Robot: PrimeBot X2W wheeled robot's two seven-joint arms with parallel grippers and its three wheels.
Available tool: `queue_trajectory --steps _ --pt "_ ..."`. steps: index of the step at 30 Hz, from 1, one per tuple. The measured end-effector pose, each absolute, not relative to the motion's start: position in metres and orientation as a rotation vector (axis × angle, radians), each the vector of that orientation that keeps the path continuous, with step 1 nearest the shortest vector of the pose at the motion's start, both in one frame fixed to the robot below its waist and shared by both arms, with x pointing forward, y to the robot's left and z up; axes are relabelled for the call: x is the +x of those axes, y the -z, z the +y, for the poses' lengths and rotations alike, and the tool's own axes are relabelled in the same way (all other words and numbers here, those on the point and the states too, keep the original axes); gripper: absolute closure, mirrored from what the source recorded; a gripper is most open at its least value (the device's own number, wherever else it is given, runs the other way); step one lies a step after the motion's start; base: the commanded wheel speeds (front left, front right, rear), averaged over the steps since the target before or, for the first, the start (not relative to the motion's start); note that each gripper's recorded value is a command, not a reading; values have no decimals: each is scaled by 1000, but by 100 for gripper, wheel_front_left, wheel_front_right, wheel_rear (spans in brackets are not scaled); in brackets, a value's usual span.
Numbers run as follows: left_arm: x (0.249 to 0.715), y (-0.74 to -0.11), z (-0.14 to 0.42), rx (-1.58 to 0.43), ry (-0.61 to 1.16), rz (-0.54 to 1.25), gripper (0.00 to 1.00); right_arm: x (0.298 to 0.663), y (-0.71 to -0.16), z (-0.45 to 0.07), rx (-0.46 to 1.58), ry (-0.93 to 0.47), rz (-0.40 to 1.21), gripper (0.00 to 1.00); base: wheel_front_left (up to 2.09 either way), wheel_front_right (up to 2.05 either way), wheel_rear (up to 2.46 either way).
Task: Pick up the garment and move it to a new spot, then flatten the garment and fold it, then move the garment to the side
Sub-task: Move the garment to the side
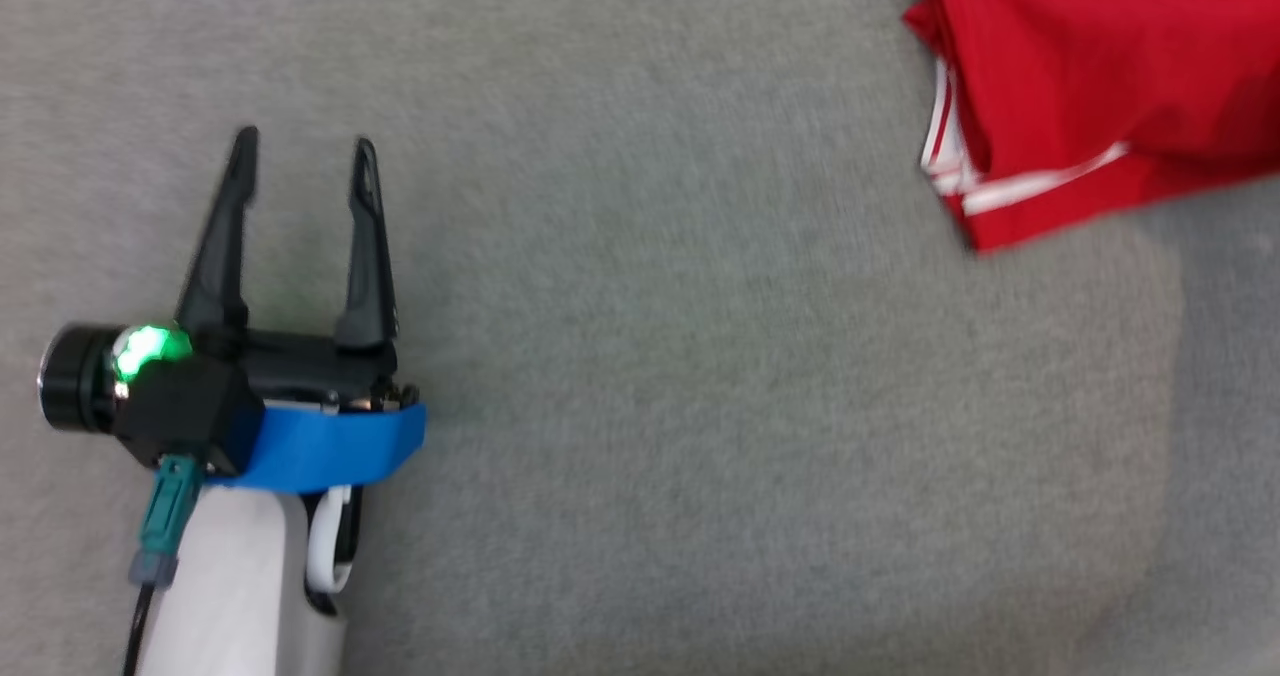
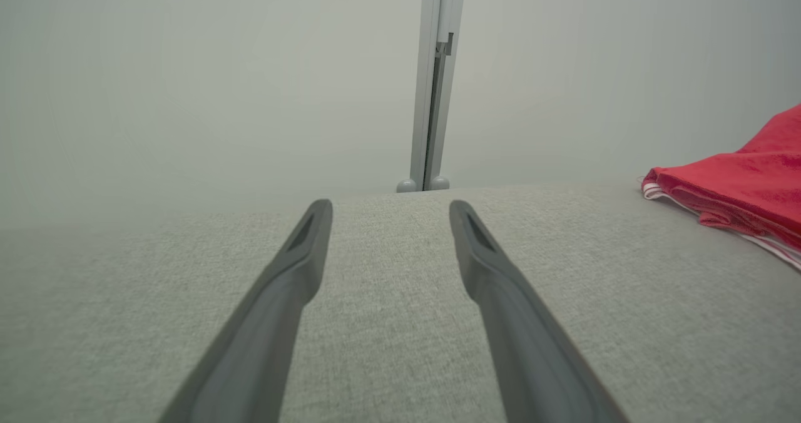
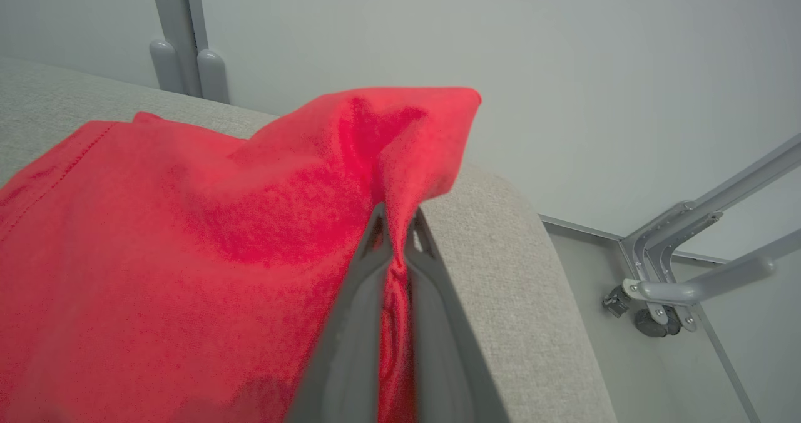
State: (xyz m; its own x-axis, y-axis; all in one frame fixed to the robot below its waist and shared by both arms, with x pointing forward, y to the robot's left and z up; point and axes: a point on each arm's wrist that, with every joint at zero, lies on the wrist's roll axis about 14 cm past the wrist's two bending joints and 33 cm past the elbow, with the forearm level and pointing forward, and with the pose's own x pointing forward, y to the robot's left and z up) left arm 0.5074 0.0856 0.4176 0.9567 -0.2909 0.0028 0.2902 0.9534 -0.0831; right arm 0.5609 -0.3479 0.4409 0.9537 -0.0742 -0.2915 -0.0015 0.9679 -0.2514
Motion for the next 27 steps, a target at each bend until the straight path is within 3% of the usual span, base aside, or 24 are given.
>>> queue_trajectory --steps 11,27 --pt "528 -403 47 -98 407 -37 0 543 -448 -417 -323 176 339 100 0 0 0" --pt "530 -410 61 -81 375 -68 0 596 -455 -423 -467 191 414 100 0 0 0"
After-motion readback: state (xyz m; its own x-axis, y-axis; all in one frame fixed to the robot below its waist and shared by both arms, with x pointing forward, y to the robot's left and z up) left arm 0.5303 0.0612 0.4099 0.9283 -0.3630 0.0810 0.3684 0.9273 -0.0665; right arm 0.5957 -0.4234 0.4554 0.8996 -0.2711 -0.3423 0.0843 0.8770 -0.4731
